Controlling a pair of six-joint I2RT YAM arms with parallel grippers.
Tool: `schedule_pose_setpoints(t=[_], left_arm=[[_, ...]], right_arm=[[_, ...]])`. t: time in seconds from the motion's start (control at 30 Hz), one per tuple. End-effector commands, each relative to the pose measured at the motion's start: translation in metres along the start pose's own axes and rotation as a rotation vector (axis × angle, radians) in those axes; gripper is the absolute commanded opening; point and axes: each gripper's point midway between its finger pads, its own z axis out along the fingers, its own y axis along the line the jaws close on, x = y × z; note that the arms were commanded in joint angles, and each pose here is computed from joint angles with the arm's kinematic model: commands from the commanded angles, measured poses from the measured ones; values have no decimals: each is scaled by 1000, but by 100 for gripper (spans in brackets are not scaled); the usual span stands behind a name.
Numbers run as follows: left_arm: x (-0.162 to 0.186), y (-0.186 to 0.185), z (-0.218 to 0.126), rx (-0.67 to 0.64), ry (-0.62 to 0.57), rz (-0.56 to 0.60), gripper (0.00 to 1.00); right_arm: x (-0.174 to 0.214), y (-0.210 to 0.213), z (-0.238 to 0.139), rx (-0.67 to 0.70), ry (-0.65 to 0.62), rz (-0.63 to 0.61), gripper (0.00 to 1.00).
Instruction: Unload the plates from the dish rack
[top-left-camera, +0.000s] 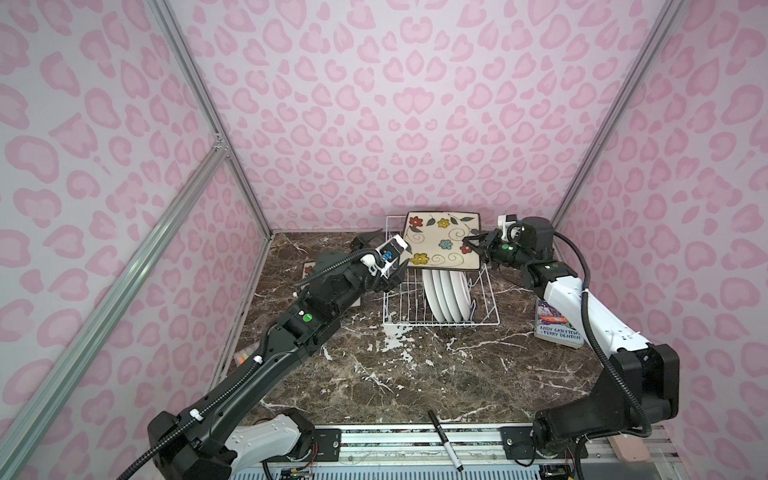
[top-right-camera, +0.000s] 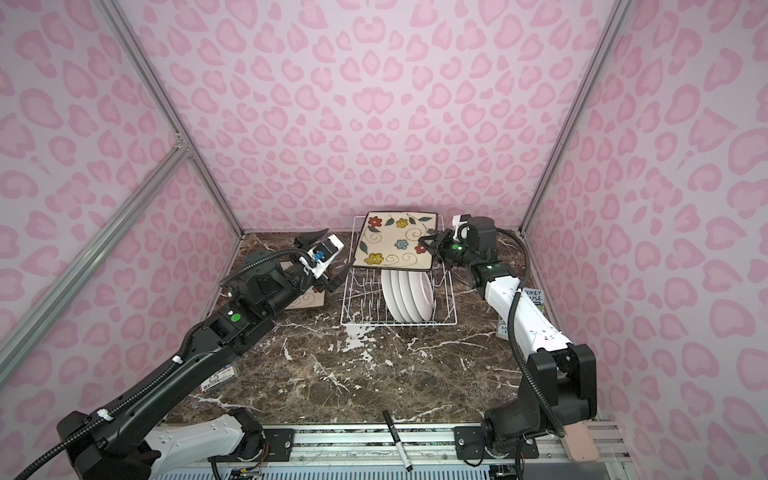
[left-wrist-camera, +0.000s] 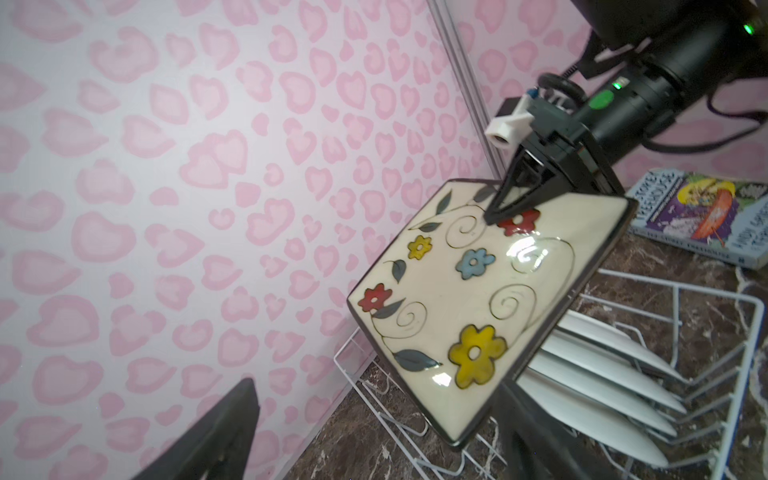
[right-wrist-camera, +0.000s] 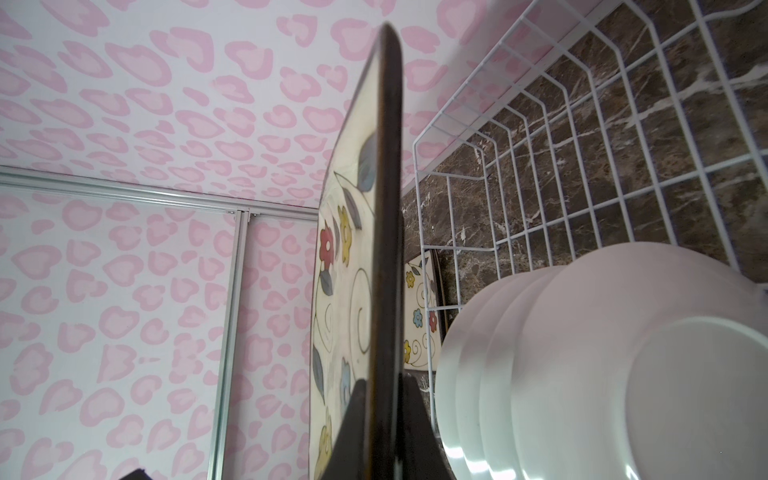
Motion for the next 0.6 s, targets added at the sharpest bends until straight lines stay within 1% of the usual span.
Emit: schedule_pose_setpoints(t=[0.0, 0.1, 0.17, 0.3, 0.47, 0.57], left_arm=[[-20, 14, -6, 47, -57, -291, 90], [-21, 33, -4, 38, -49, -437, 90], [-15, 45, 1, 30, -25, -531, 90], [10, 62, 16, 37, 49, -732, 91], [34, 64, 38, 170, 104, -1012, 91], [58, 60, 54, 219, 186, -1161, 90]], right_arm=[[-3, 33, -6, -126, -16, -87, 0], [-2, 31, -7, -125, -14, -95, 0], [-1, 31, -8, -127, -12, -101, 0], [2, 37, -8, -157, -4, -122, 0], [5, 39, -8, -169, 4, -152, 0], [7, 41, -6, -180, 5, -161, 0]])
